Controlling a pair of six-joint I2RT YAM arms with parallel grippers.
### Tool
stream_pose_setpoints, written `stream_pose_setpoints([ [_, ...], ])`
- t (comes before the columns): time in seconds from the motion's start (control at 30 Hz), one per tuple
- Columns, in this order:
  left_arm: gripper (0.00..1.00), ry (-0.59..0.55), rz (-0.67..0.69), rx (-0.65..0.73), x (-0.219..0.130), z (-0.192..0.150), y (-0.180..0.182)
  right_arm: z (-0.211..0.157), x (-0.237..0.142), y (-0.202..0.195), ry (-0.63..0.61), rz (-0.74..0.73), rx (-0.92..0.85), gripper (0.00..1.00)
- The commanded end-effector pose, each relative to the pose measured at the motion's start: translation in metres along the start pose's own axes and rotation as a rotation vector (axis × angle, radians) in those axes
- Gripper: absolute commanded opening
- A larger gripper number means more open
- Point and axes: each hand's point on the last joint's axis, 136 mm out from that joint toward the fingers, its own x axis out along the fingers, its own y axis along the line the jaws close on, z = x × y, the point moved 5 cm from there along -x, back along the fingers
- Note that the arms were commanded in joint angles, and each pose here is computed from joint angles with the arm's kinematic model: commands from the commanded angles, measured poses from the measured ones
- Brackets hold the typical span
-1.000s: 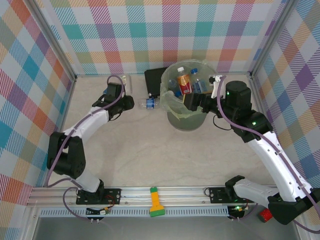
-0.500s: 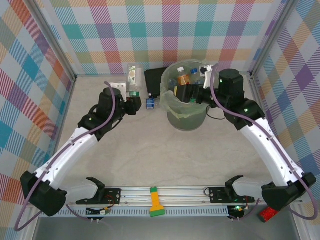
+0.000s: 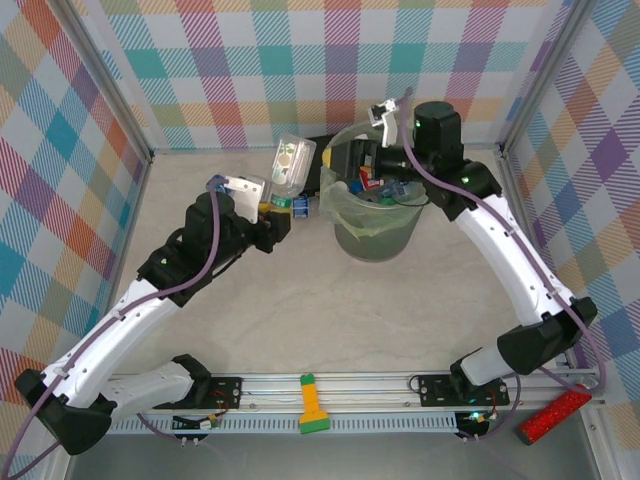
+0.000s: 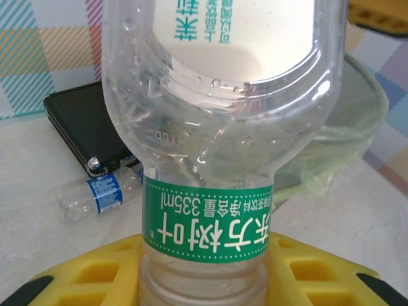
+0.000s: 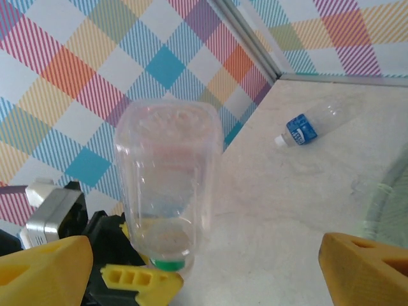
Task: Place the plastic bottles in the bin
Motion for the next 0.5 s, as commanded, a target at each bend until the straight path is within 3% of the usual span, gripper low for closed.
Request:
stream_pose_setpoints([
  [0.0,0.36,0.004,-0.007,0.073,-0.005,0.003,-0.005,0.004,0.002,0.023,0.042,0.091,-0.003,0.92],
  [0.33,0.36,-0.012,-0.063,0.126,-0.009,0.012,-0.024,-0.006,0.033,0.023,0.156,0.075,0.005,0.9],
  [0.47,0.36,-0.015,-0.08,0.135,-0.011,0.014,-0.028,-0.008,0.038,0.022,0.178,0.088,0.015,0.82],
])
